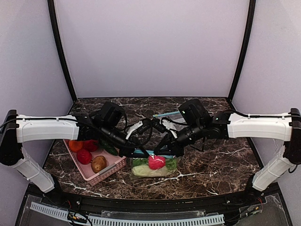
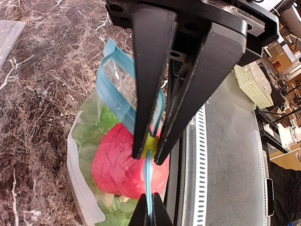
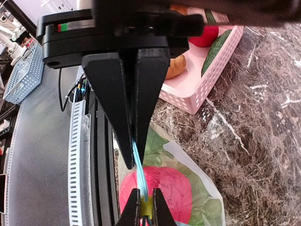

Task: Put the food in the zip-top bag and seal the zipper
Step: Zip the zipper on the zipper food storage bag.

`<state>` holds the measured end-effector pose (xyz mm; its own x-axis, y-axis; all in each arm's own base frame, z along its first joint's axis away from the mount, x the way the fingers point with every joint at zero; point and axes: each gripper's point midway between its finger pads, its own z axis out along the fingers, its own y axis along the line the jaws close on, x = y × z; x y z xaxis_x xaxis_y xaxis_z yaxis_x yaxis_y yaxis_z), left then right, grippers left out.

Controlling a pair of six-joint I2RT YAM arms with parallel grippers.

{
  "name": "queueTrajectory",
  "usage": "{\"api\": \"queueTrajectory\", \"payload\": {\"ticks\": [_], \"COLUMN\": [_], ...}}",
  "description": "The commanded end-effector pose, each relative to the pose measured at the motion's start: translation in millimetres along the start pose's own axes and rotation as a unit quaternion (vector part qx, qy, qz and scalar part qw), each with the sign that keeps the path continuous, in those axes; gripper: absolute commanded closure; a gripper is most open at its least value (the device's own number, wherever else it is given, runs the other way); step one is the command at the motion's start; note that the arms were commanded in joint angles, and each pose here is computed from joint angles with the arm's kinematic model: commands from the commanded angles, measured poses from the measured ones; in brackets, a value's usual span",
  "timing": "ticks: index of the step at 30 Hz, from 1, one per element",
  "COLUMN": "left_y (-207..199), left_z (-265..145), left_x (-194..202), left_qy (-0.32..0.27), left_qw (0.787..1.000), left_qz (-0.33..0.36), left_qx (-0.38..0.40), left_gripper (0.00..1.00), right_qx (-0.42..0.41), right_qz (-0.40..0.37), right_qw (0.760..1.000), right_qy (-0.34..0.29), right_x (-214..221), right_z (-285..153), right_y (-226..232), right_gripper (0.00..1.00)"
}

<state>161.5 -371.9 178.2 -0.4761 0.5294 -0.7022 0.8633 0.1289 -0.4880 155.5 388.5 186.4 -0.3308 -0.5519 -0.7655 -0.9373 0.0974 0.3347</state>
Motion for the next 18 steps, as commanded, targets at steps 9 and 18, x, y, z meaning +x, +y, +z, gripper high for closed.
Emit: {"api": "queueTrajectory", "payload": {"ticks": [9,18], "left_y": [13.8,25.1], "left_z": [-32.9,-46.9], "left_x": [-20.4,-22.8], "left_qy": [-0.031,-0.035], "left_qw": [0.997,0.992], "left_qz": [0.033,0.041], "left_qx": [-0.067,-0.112], "left_gripper": [0.99,0.99], "right_qx": [0.035,0.063], "right_qz": [0.011,0.023], "right_qw": [0.999,0.997], "right_qy": [0.021,0.043], "right_x": [3.3,14.2], "right_z": [-13.7,-24.1], "right_y": [-5.3,-8.3], "right_gripper": [1.00,1.00]}}
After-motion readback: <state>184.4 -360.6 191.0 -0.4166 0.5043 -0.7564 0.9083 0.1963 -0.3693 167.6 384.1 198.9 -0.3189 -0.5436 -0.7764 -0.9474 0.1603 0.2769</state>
